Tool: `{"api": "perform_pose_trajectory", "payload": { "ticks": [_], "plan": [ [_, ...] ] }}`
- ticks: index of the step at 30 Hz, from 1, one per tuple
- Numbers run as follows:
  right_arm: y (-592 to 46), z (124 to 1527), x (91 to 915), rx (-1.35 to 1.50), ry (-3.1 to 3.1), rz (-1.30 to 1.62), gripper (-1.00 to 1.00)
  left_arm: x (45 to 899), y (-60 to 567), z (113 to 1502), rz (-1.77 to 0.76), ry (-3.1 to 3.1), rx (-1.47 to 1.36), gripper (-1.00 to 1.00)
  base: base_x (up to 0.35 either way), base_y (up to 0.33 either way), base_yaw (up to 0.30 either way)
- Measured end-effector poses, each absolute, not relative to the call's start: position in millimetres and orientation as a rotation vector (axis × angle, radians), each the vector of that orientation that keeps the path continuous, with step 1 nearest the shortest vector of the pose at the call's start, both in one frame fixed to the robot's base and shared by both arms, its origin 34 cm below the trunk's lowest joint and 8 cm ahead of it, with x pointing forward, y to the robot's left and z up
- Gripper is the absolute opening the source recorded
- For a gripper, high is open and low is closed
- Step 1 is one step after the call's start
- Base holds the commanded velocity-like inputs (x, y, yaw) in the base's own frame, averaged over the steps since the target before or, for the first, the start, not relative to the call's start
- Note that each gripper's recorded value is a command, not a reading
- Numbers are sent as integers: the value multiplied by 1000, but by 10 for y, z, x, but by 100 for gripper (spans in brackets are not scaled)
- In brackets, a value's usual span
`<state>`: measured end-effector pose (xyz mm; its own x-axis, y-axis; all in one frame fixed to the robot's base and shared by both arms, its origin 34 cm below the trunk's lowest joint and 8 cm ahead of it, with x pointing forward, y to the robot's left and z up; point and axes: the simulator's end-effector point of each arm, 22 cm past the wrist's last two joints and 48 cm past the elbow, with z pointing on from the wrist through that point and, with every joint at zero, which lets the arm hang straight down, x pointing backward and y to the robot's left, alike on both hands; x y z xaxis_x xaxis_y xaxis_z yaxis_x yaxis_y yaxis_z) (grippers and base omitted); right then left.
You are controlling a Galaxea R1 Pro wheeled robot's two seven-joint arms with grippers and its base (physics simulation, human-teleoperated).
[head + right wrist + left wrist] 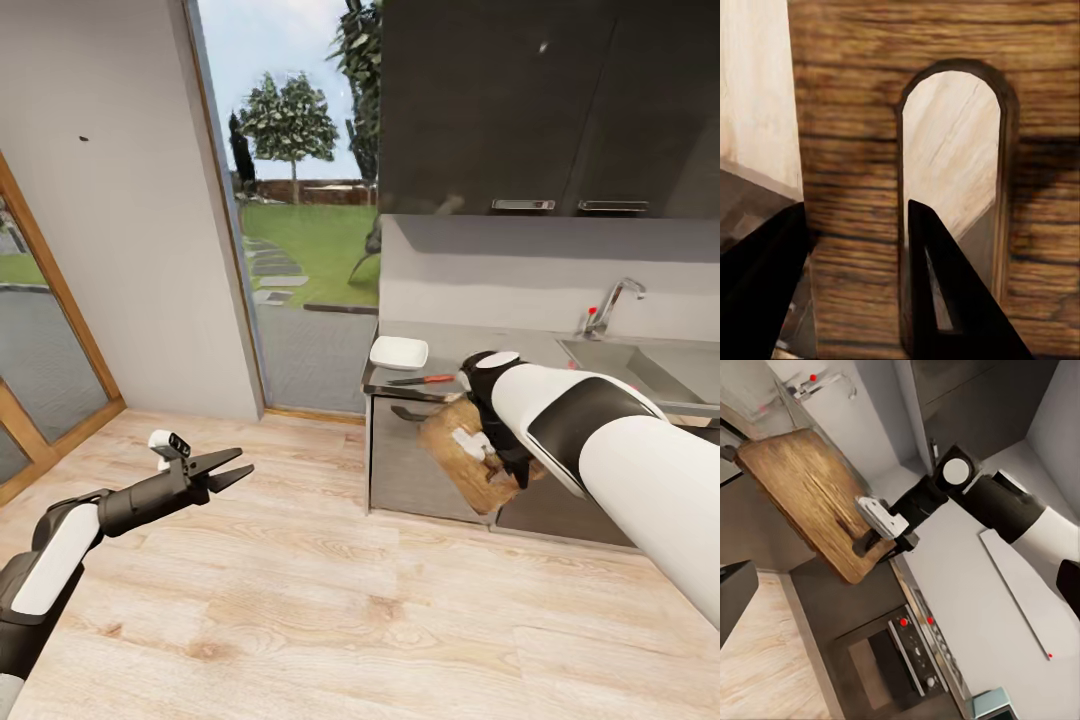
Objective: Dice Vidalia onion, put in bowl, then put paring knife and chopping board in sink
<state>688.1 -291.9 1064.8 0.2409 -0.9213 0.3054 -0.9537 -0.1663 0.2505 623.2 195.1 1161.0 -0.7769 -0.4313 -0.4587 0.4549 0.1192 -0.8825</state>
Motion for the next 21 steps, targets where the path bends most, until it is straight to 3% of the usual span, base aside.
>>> {"api": "perform_pose_trajectory", "payload": {
  "ticks": [6, 21],
  "plan": [
    [-3050, 10572, 6529, 2500, -985, -229, -100, 6232, 1940, 11610, -1736, 1746, 22, 100, 0, 0, 0],
    [-2968, 10834, 6920, 2601, -576, -120, -100, 6231, 1941, 11611, -1737, 1745, 21, 100, 0, 0, 0]
  ]
}}
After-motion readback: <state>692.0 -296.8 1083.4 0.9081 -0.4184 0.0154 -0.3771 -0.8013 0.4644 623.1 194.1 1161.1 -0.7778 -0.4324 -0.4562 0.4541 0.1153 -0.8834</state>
